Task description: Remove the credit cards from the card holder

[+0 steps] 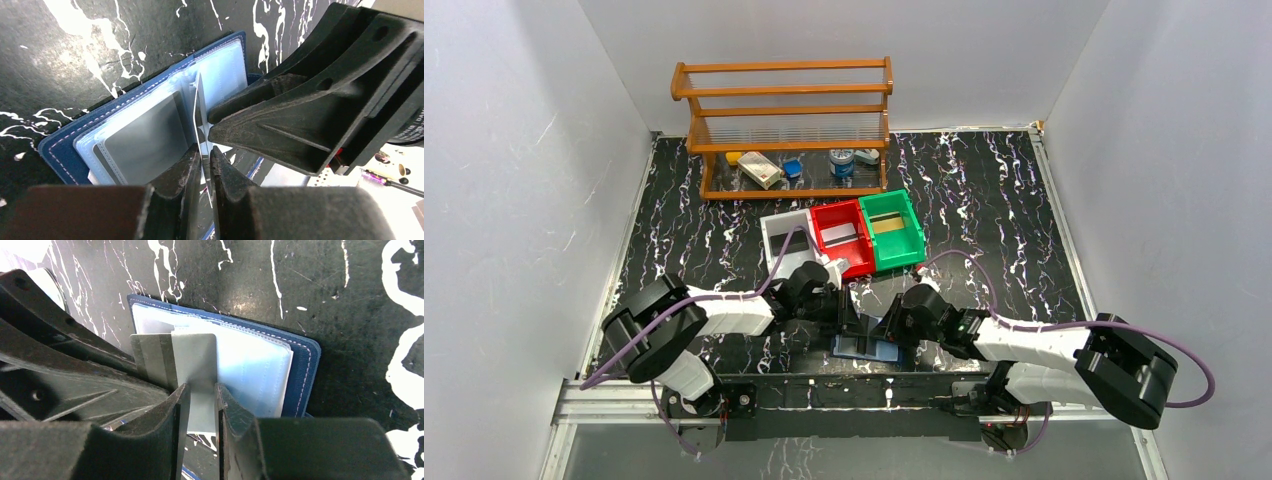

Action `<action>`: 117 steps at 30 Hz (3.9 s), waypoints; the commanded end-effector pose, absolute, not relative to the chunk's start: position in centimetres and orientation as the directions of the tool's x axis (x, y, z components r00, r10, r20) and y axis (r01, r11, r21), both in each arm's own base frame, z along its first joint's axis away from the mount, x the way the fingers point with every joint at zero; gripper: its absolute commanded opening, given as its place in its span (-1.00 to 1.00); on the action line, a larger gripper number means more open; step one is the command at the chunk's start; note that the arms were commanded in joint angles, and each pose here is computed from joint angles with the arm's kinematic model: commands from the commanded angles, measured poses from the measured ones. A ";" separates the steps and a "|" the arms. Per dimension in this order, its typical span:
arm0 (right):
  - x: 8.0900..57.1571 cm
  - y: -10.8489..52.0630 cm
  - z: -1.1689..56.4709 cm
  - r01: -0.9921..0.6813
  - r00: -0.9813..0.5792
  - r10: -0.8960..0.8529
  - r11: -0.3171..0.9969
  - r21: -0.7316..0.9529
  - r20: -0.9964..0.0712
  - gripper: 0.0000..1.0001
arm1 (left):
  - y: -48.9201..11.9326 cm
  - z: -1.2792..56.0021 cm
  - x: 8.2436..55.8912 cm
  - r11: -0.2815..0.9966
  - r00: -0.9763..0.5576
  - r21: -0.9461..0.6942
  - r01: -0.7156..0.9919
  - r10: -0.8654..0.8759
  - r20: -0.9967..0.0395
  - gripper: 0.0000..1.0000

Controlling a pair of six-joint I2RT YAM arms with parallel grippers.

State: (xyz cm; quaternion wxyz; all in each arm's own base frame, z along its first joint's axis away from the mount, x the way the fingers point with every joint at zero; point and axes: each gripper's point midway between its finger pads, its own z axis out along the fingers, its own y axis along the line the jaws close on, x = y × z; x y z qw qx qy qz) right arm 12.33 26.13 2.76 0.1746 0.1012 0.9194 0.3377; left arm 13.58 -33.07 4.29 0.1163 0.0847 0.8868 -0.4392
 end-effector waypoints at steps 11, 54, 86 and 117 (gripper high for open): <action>11.4 24.0 0.6 0.111 -0.917 0.314 0.792 0.600 -0.245 -0.33 | -33.9 5.3 13.2 0.562 -0.955 -0.778 0.282 0.089 -0.283 -0.87; 13.1 27.0 4.2 -0.016 -0.935 0.184 0.834 0.552 -0.305 -0.17 | -23.5 15.4 21.9 0.842 -0.526 -0.115 0.527 0.217 -0.822 -1.00; 13.8 28.3 7.6 -0.101 -0.909 0.191 0.762 0.639 -0.371 -0.15 | -19.5 15.0 25.5 0.629 -0.196 0.469 0.620 0.703 -0.684 -1.00; 13.6 28.1 7.3 -0.111 -0.907 0.190 0.752 0.650 -0.376 -0.11 | -15.1 10.3 36.4 0.323 -0.074 0.677 0.661 0.926 -0.369 -1.00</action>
